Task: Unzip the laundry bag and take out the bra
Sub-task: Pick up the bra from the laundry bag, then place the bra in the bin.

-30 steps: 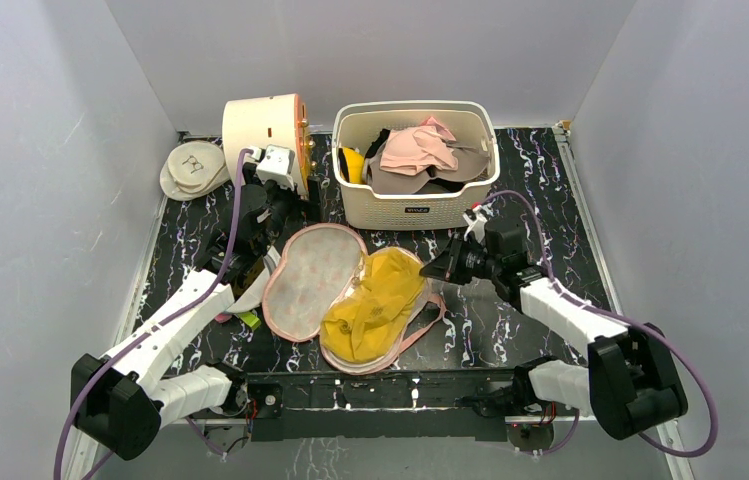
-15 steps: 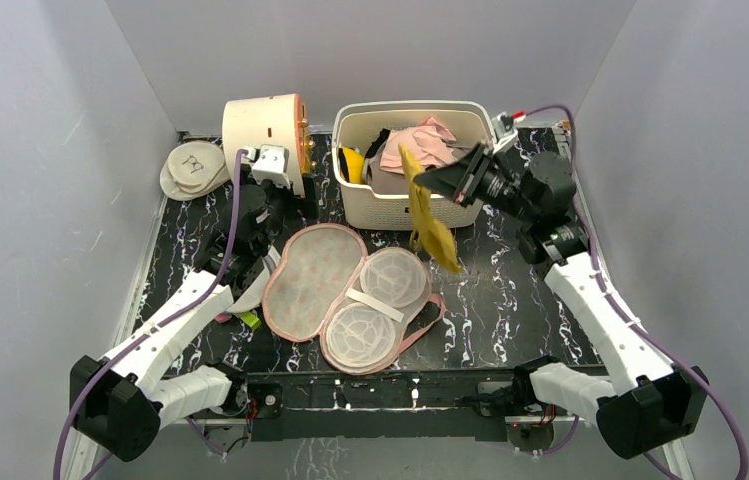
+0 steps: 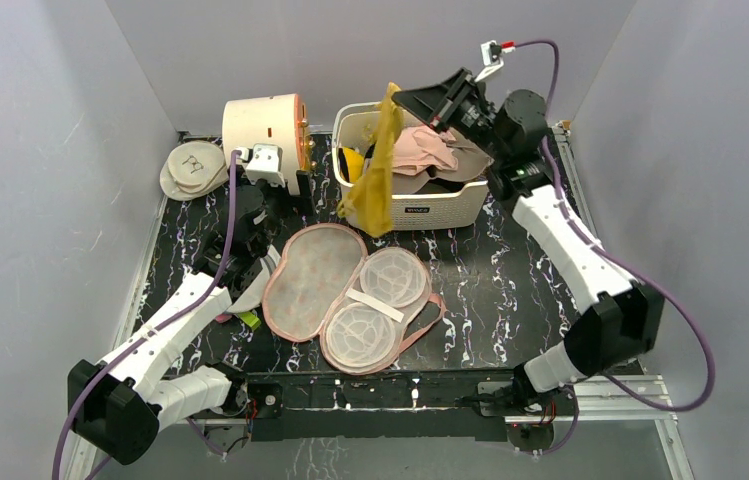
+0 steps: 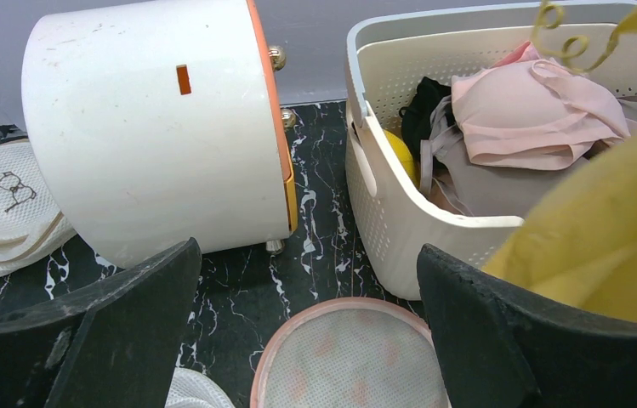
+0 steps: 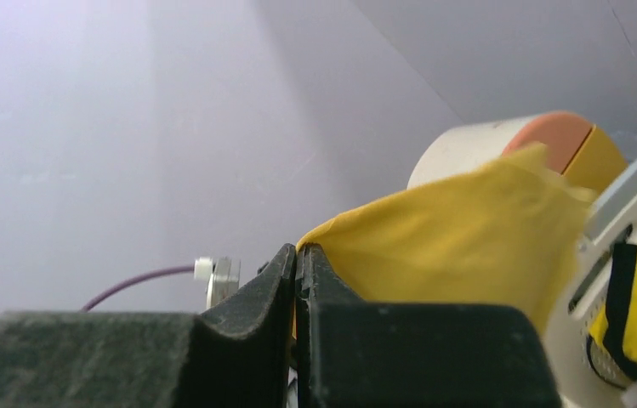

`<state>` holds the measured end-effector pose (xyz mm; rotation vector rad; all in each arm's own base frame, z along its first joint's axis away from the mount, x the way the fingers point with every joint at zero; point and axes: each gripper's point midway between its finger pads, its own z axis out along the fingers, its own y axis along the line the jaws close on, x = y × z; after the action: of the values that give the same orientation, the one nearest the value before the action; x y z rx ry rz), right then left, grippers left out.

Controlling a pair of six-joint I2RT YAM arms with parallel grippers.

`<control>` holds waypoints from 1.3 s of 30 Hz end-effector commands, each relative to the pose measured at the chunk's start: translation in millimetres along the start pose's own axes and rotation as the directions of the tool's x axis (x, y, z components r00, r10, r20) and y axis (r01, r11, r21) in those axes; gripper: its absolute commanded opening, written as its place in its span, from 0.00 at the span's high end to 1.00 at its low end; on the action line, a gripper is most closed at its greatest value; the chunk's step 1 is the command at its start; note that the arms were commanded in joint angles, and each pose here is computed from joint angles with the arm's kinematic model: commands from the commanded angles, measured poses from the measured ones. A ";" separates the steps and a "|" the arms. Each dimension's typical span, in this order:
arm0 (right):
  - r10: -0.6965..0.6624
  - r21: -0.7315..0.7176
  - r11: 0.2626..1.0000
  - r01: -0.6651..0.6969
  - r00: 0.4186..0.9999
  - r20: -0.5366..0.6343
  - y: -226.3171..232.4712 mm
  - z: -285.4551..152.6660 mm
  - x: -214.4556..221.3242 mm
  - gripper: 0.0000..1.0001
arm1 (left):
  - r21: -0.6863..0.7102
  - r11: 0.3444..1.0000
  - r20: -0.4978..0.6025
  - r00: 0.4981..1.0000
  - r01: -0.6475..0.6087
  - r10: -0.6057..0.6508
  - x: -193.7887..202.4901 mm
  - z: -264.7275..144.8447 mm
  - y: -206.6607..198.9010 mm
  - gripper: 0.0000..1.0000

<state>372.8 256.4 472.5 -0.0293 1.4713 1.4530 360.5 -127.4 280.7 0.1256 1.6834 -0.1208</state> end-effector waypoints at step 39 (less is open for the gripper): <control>-0.227 0.298 0.943 0.149 0.942 0.247 -178.9 48.9 -14.0 1.00 | 0.013 0.999 0.087 0.996 0.034 -0.035 -34.8 -9.0 -0.7 0.03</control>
<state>540.2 274.7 315.3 0.2137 1.5511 1.0453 359.0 -126.6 284.1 0.1226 1.6746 -0.1238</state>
